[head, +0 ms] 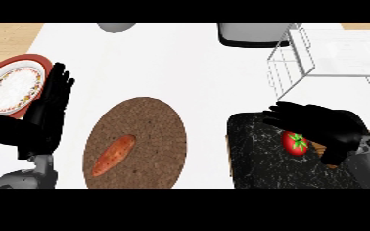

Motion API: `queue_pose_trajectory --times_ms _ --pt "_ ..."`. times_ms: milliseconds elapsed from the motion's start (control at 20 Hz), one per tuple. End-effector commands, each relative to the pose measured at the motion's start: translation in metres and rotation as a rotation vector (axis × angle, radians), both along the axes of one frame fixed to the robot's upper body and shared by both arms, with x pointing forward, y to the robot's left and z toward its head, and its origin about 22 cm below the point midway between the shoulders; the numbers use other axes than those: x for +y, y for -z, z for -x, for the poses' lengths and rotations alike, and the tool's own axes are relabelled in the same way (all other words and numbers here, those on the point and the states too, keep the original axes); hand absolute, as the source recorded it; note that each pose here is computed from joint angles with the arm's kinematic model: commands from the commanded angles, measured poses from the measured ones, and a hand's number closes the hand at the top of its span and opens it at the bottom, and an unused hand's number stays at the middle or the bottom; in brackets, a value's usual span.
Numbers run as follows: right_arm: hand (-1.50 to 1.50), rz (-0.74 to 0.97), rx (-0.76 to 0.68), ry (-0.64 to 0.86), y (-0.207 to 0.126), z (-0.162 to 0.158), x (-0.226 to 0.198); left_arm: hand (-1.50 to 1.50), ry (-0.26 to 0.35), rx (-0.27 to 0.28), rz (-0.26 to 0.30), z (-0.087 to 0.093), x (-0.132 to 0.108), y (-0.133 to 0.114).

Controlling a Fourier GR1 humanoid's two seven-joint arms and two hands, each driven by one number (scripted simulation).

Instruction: Pick the tomato from the tray and place it in the tiered shelf

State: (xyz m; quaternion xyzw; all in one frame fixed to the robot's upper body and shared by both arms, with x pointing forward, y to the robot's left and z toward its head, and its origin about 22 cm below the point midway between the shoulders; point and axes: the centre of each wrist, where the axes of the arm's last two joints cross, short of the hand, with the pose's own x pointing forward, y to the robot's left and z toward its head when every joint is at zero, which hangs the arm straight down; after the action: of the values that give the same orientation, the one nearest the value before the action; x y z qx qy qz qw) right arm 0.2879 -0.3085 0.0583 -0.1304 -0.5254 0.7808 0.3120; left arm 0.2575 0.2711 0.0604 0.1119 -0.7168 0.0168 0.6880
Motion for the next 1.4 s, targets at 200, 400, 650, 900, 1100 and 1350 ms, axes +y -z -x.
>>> queue_pose_trajectory --times_ms 200,400,650,900,1100,1350 --pt "-1.5 -0.014 0.034 0.0 0.018 0.004 -0.001 0.0 0.001 0.009 0.004 0.008 -0.002 -0.01" --pt "-1.5 0.052 0.044 -0.011 0.042 -0.001 0.005 0.0 0.004 0.0 0.005 0.009 -0.012 0.01" --pt "1.5 0.071 -0.033 -0.124 0.057 0.001 0.013 0.0 -0.006 -0.006 0.009 -0.003 -0.008 0.005" --pt "1.5 0.027 -0.115 -0.141 0.049 -0.009 0.008 0.0 -0.004 -0.001 -0.013 -0.013 0.002 -0.006" --pt "1.5 -0.033 -0.076 0.181 0.047 0.002 -0.006 0.0 -0.028 0.015 0.0 0.001 -0.004 0.011" --pt "1.5 -0.068 0.014 0.832 0.073 0.023 -0.054 0.0 -0.055 0.01 0.001 0.009 0.01 0.011"
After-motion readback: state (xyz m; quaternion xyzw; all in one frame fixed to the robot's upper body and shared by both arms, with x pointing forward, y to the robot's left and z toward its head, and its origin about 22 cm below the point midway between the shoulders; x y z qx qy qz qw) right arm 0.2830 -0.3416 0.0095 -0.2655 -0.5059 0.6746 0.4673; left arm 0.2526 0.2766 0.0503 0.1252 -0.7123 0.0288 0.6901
